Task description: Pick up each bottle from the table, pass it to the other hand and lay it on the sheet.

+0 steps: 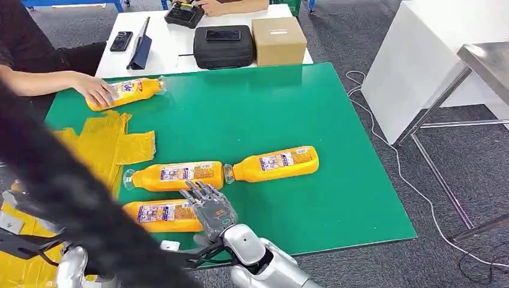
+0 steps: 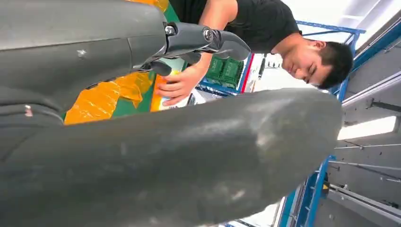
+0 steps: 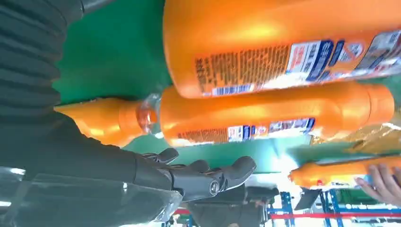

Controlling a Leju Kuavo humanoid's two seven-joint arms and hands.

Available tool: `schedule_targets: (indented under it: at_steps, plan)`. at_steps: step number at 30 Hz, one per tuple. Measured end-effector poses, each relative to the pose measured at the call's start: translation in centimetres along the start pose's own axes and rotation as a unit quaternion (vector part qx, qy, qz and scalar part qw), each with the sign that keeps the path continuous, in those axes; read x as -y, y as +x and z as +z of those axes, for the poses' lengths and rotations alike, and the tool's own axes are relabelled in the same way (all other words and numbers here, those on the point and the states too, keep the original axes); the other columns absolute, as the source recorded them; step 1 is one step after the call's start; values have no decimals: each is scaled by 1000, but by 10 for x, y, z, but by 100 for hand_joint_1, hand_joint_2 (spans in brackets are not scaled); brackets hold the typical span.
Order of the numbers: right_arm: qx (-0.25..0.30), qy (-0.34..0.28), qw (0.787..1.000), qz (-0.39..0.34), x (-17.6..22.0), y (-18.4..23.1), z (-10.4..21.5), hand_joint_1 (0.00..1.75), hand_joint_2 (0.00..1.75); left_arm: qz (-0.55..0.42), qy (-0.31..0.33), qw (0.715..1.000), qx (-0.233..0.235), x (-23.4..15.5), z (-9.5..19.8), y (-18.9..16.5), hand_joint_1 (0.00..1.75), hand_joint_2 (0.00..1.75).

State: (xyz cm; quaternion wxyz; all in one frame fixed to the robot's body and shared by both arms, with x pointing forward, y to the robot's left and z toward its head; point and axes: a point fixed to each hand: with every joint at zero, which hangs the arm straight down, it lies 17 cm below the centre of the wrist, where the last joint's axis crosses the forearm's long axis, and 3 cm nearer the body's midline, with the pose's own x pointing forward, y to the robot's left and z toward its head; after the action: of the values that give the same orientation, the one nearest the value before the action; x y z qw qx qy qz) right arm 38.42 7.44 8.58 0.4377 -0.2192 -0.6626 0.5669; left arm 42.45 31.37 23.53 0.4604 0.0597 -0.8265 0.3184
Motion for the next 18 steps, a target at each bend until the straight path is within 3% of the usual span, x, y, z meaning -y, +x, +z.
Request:
schedule_targets:
  at_steps: [18]
  plan:
    - [-29,59,997,34,-37,-10,-12,0,175,24,-19,1000,4,24,-2,7,0,0]
